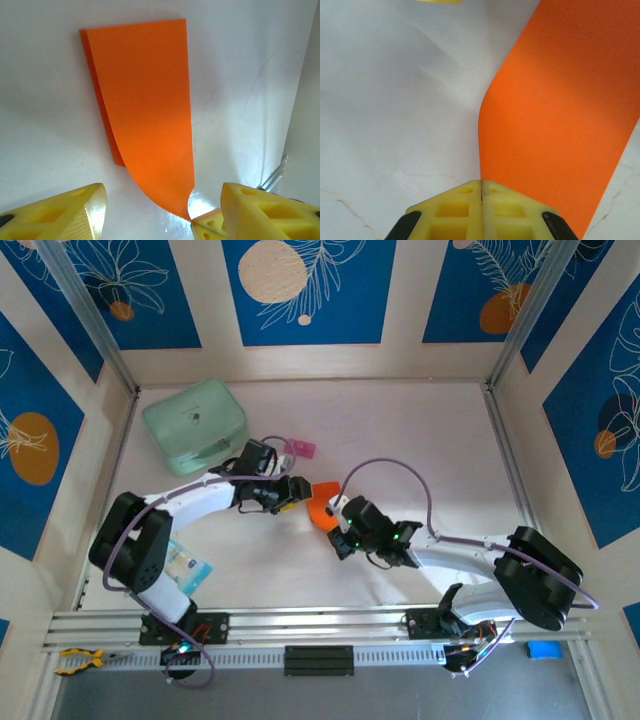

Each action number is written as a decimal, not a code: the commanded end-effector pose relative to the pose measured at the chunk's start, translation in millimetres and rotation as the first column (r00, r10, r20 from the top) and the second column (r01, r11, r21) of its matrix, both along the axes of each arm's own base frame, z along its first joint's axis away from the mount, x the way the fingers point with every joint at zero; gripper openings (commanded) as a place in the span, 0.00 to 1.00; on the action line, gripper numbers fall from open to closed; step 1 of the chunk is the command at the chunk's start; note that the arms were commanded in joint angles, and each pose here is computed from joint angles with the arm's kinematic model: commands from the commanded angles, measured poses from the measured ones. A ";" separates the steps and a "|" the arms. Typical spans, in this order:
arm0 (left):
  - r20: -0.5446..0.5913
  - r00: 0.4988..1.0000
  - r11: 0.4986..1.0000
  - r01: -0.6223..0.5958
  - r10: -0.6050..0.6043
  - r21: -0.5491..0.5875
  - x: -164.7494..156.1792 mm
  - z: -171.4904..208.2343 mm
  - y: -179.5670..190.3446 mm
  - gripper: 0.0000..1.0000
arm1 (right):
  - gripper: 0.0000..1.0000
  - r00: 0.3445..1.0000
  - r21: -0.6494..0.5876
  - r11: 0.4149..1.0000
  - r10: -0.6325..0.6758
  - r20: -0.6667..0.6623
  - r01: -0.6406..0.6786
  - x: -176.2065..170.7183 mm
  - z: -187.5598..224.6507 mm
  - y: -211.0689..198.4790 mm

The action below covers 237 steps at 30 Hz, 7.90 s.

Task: Fold a paper plane with a square sheet of paper (pick it up from the middle)
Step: Third fold the triangle at the center of the table.

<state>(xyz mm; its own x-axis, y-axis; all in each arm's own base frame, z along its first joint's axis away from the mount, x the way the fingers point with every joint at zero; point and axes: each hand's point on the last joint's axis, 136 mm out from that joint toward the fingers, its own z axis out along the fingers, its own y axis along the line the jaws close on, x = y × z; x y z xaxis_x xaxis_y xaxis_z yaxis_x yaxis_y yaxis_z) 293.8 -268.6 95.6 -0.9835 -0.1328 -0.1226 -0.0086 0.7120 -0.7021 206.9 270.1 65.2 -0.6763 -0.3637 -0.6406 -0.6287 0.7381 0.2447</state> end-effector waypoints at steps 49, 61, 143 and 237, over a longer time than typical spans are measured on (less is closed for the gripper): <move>-0.140 0.955 0.948 0.281 -0.261 0.147 5.3 -98.8 -34.7 0.15 | 0.00 0.896 0.176 0.983 0.027 -0.443 0.058 0.6 -19.7 19.8; -0.130 0.958 0.949 0.275 -0.257 0.151 5.9 -94.1 -33.8 0.15 | 0.00 0.926 0.014 0.996 -0.076 -0.369 0.087 17.9 -27.2 0.1; -0.063 0.965 0.957 0.261 -0.255 0.125 19.3 -65.8 -42.8 0.14 | 0.00 0.887 -0.183 0.971 -0.220 -0.407 0.156 19.5 -62.8 -21.4; -0.109 0.993 0.993 0.032 -0.045 -0.116 -56.3 -74.8 -47.8 0.07 | 0.00 0.867 -0.188 0.964 -0.255 -0.429 0.190 16.4 -71.3 -25.7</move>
<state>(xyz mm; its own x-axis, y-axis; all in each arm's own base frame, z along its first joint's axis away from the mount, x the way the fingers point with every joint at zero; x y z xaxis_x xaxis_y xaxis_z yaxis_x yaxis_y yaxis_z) 241.3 -318.8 30.8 -0.9937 -0.1090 -0.0251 -0.0458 0.6016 -0.7975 237.9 260.8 16.0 -0.9303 -0.2284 -0.2871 -0.3310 0.8598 0.3887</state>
